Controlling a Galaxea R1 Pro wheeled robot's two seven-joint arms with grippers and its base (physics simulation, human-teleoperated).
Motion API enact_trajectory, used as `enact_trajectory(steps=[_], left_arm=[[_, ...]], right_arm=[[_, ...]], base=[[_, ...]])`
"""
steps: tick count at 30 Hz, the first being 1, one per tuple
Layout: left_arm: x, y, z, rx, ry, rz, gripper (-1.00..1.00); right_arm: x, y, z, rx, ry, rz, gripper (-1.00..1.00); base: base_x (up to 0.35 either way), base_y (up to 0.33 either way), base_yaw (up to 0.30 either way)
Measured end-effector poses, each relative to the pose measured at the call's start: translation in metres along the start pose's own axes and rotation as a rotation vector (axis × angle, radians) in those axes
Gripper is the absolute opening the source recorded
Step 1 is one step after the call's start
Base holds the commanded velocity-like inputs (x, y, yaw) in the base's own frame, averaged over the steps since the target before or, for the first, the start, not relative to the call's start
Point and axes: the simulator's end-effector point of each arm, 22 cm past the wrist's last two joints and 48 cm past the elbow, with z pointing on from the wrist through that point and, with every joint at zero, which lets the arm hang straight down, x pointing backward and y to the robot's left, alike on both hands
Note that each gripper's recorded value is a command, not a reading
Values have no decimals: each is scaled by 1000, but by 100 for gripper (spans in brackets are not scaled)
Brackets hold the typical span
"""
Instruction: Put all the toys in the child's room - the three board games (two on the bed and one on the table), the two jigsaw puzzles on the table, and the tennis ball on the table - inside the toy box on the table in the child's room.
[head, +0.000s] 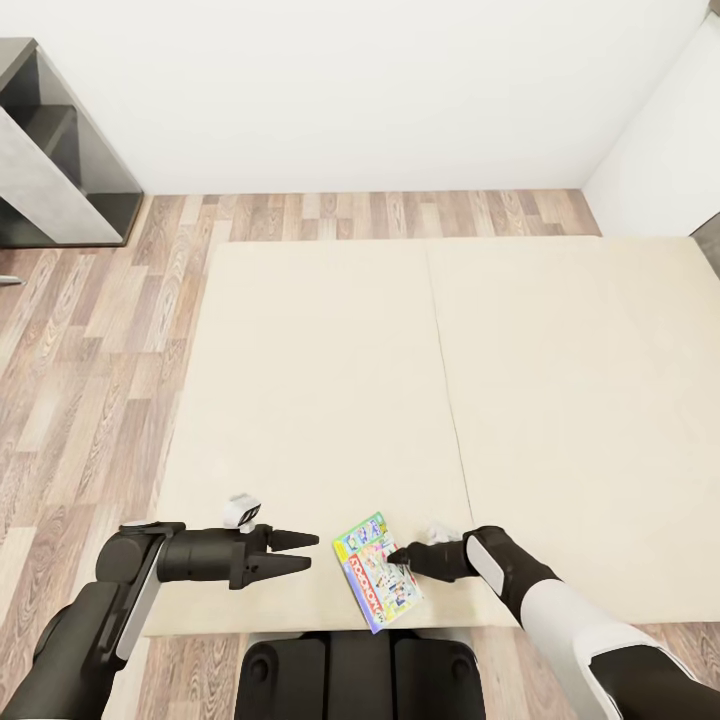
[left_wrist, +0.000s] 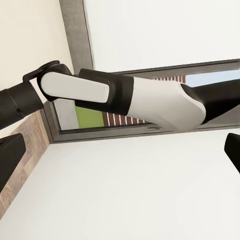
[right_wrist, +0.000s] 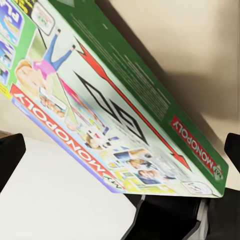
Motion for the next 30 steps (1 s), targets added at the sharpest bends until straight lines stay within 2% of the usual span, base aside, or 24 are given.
enact_trajectory(steps=[15, 30], left_arm=[[4, 8, 1, 1, 0, -22, 100], [5, 10, 0, 0, 1, -25, 100]], right_arm=[[8, -6, 8, 2, 20, 13, 100], [9, -7, 10, 3, 22, 14, 100]], base=[[0, 0, 0], [0, 0, 0]])
